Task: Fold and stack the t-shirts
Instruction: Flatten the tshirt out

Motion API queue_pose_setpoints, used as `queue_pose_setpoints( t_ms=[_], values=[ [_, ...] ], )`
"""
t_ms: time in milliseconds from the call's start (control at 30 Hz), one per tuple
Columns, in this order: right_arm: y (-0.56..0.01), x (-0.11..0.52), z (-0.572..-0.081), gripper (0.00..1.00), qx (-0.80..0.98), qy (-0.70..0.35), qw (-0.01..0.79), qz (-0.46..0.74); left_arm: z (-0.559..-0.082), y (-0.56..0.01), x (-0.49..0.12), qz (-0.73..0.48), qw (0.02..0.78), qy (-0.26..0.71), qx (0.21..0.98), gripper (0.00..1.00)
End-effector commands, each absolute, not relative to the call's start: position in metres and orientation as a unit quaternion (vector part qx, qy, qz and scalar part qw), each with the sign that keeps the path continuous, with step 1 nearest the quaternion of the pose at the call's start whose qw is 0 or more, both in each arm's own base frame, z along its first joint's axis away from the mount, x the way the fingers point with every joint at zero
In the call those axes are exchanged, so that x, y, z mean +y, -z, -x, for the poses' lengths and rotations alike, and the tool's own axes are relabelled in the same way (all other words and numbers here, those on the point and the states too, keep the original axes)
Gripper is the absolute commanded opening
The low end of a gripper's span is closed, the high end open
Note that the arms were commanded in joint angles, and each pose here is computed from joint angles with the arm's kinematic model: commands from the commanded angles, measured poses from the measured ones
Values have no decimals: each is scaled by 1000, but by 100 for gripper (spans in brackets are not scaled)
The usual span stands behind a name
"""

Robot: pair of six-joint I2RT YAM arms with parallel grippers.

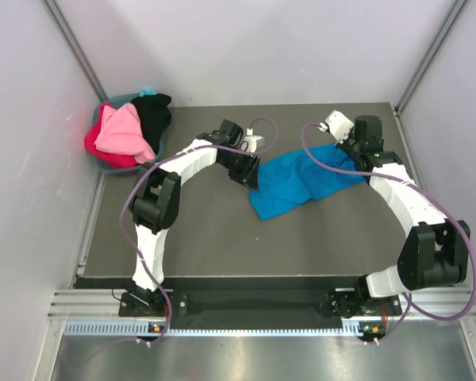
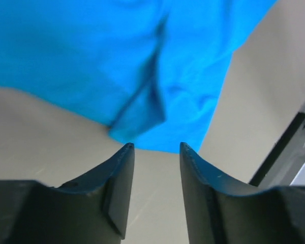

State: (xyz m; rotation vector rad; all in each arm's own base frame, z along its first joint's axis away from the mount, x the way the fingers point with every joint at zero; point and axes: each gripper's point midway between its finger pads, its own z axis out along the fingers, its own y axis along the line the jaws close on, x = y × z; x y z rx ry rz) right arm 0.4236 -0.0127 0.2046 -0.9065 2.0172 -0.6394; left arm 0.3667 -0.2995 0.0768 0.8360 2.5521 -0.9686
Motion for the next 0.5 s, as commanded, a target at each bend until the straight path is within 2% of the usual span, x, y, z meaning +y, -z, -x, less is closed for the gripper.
queue_pose_setpoints(
  t_ms=[0,67,200,333,467],
  values=[
    [-212,-15,-426,0,803,247,423,339,-355,-84,-320,-324,135,355,866,50],
    [-209,-14,-427,0,805,244,421,339,-352,-75,-325,-330,127,351,867,57],
    [-207,-12,-428,0,809,237,420,336,-357,-60,-327,-329,121,337,874,58],
    [-204,-10,-429,0,815,227,419,330,-371,-56,-324,-334,141,307,880,57],
    [-202,-9,-431,0,818,222,418,326,-379,-51,-318,-340,151,282,884,50]
  ],
)
